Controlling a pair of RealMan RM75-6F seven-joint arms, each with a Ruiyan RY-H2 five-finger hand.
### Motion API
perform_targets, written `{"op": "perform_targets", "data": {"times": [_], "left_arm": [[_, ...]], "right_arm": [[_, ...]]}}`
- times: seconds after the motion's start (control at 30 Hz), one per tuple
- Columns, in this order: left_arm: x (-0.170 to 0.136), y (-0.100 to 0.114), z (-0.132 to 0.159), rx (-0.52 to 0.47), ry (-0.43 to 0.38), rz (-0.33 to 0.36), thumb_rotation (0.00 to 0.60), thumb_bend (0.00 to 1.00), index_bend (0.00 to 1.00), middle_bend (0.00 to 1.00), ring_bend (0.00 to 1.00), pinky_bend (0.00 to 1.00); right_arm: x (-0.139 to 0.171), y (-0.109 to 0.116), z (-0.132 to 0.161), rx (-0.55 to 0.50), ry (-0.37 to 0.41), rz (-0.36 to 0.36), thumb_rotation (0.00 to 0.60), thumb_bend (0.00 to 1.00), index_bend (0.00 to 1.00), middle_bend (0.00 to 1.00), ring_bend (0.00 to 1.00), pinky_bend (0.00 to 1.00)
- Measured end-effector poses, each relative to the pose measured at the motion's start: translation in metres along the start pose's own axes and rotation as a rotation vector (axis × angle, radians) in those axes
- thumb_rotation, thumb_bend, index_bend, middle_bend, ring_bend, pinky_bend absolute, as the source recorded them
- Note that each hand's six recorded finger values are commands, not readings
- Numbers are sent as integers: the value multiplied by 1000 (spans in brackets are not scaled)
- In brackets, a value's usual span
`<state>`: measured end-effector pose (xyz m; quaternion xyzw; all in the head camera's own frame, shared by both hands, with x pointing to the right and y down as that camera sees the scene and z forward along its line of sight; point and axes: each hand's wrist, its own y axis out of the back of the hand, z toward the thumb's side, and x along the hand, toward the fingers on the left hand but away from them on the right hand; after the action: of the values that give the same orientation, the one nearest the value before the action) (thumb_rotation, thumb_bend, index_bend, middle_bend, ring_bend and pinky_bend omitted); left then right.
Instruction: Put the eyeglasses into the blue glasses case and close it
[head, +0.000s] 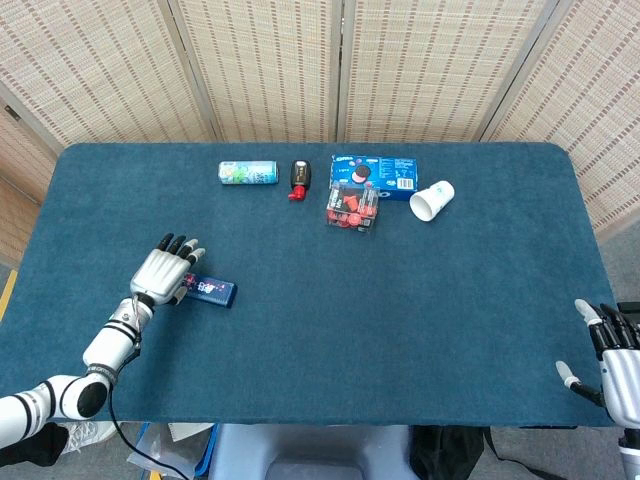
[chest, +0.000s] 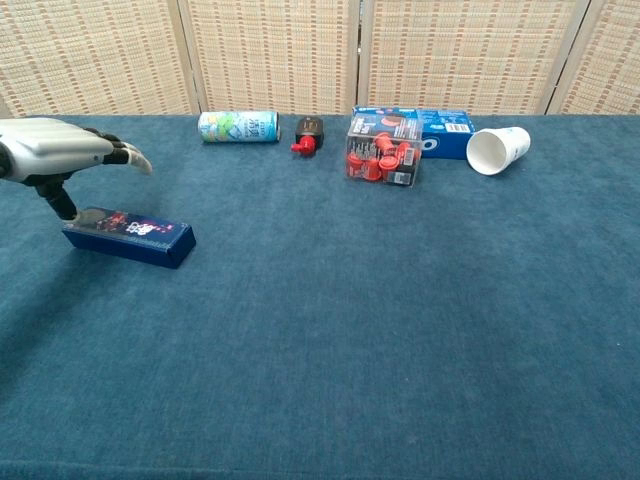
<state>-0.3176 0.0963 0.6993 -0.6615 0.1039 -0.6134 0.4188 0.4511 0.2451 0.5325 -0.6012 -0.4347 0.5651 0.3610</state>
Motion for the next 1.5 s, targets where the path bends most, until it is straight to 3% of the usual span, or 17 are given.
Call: {"op": "perform_targets", "data": {"times": [0.13, 0.4, 0.53, 0.67, 0.77, 0.83, 0.9, 0.97, 1.03, 1.3, 1.5], "left_arm": [[-6, -13, 2, 19, -14, -52, 600, 374, 65, 0, 0, 0], [8, -27, 15, 10, -17, -53, 600, 374, 84, 0, 0, 0], [17, -32, 20, -11, -14, -50, 600, 374, 184, 0, 0, 0], [23, -31, 23, -35, -12, -29, 600, 374, 409, 0, 0, 0], [26, -32, 25, -44, -15, -17, 600, 374, 443, 0, 0, 0], [26, -32, 25, -47, -16, -13, 600, 373, 408, 0, 0, 0], [26, -32, 25, -54, -17, -8, 600, 368, 278, 0, 0, 0], [24, -31, 25, -62, -16, 1, 600, 333, 82, 0, 0, 0], [21, -30, 25, -68, -16, 2, 600, 296, 10, 0, 0, 0], [6, -18, 17, -134, 17, 50, 600, 271, 0, 0, 0, 0], [-20, -8, -8, -285, 117, 146, 600, 271, 0, 0, 0, 0]], "right_arm": [[-1, 0, 1, -1, 5, -1, 600, 222, 73, 152, 91, 107], [1, 0, -2, 0, -6, -2, 600, 222, 73, 153, 91, 107], [1, 1, -3, 1, -12, -2, 600, 221, 73, 153, 91, 107], [2, 0, -5, 1, -19, -2, 600, 221, 73, 153, 91, 107], [2, 0, -6, 1, -22, -2, 600, 222, 73, 152, 91, 107], [2, 0, -6, 1, -22, -2, 600, 221, 73, 153, 91, 107], [2, 0, -6, 1, -21, -2, 600, 221, 73, 152, 91, 107], [1, 0, -6, 1, -20, -2, 600, 221, 73, 152, 91, 107], [0, 0, -6, 2, -20, -1, 600, 222, 73, 152, 91, 107], [-3, 3, -7, 7, -22, -5, 600, 221, 73, 153, 91, 107], [-6, 5, -9, 23, -21, 4, 600, 221, 73, 153, 91, 107]]}}
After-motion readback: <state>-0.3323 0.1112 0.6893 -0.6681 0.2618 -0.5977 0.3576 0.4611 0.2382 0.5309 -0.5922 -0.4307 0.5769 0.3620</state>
